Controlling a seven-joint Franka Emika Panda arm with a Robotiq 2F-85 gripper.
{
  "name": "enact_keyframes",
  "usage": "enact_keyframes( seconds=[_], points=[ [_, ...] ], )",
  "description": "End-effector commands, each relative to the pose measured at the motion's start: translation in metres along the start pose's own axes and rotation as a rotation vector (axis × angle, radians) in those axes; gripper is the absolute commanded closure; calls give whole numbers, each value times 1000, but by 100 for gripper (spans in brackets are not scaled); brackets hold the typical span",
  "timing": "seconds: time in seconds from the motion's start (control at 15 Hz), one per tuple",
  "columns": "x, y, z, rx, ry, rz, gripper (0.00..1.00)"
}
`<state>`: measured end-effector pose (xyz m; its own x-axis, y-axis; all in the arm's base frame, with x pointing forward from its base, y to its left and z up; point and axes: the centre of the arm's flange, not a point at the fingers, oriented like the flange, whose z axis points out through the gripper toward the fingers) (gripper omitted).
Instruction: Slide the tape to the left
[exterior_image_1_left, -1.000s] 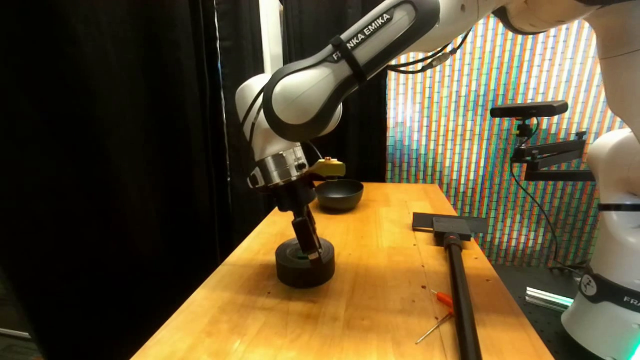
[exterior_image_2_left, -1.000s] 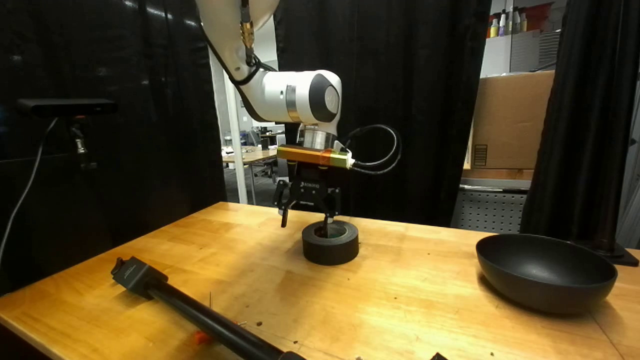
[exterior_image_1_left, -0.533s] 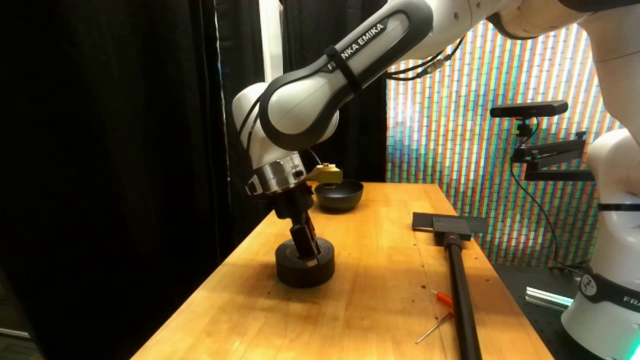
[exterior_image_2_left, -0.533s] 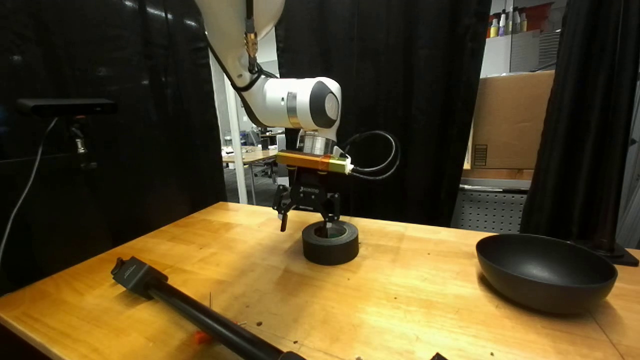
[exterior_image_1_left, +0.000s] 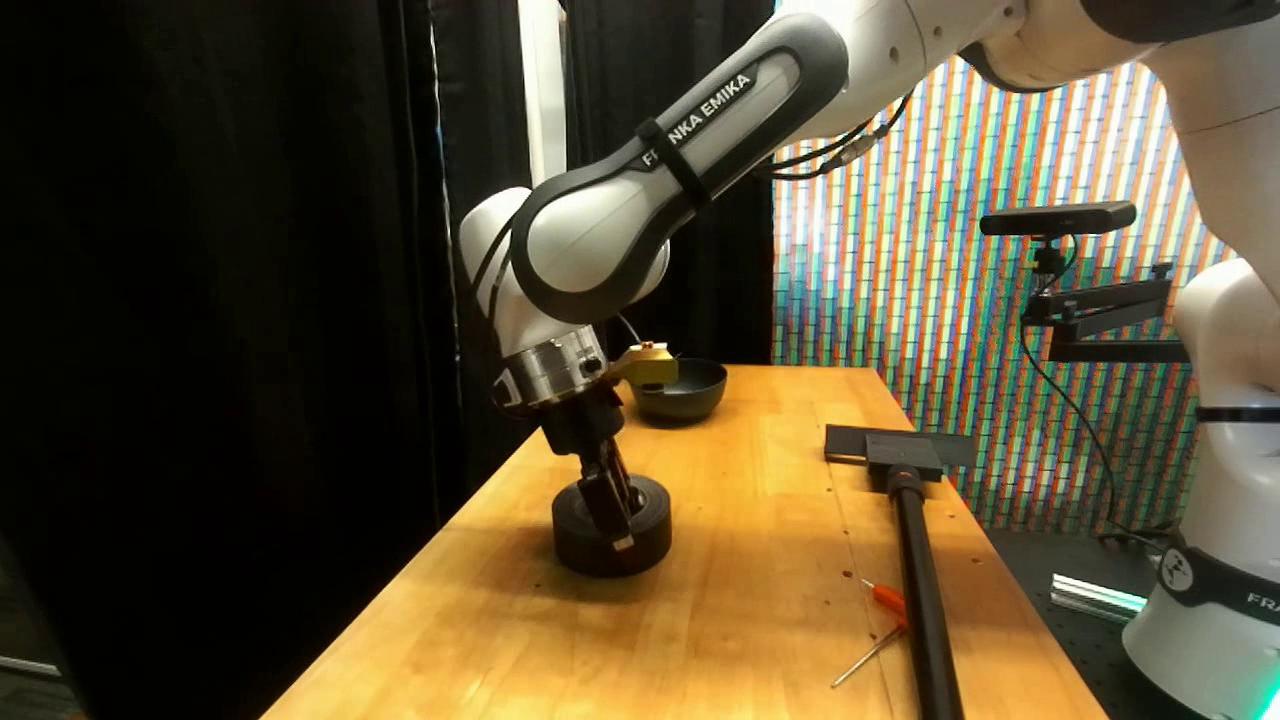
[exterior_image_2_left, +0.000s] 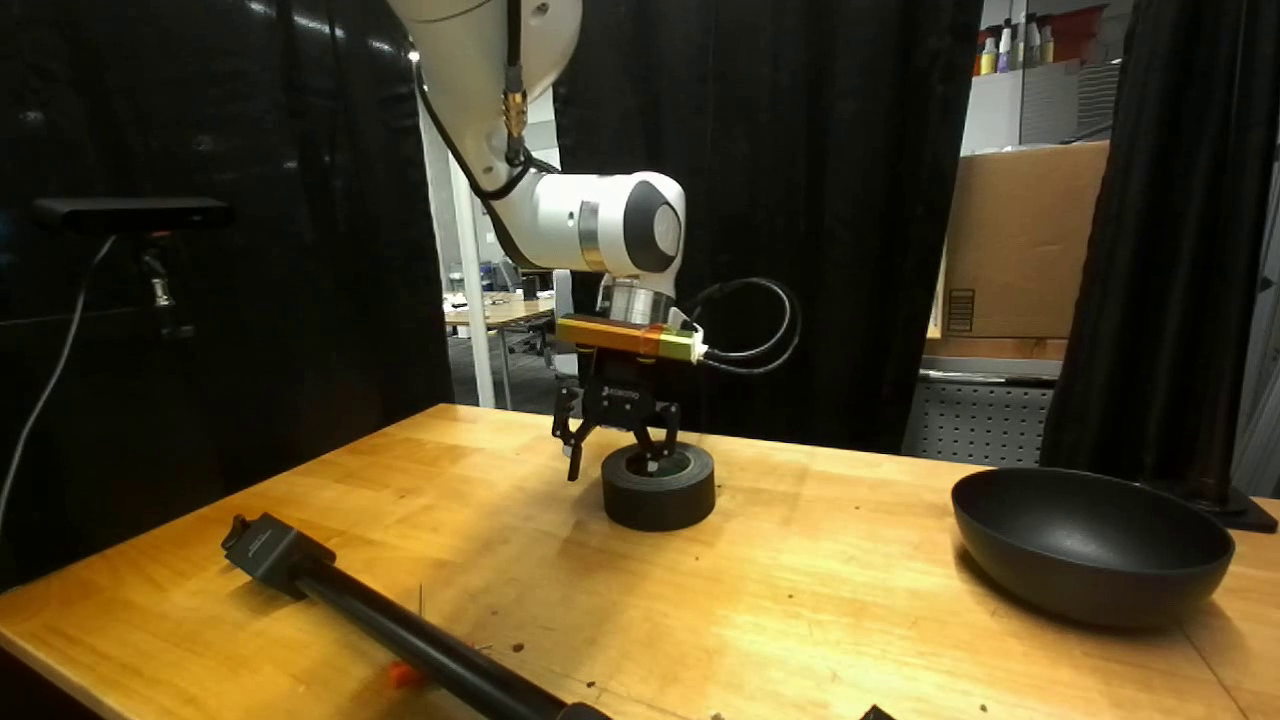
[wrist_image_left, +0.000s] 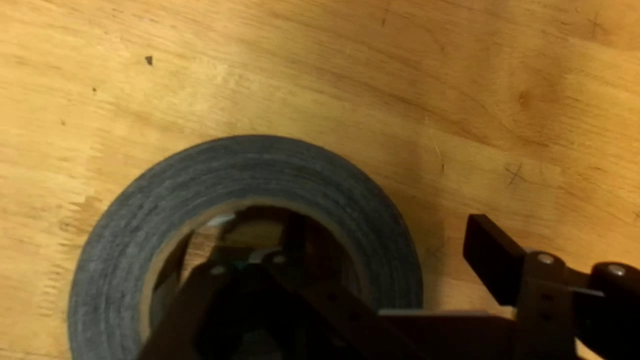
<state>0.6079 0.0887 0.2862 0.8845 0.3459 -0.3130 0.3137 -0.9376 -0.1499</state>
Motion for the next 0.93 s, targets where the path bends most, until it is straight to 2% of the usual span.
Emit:
enact_keyframes(
  seconds=[0.0, 0.2, 0.4, 0.67, 0.87],
  points=[
    [10, -4, -6, 4, 3, 14, 50],
    [8, -5, -8, -4, 6, 23, 73],
    [7, -9, -18, -8, 27, 37, 90],
    [13, -36, -22, -20, 52, 49, 92],
    [22, -78, -18, -30, 64, 43, 92]
  ],
)
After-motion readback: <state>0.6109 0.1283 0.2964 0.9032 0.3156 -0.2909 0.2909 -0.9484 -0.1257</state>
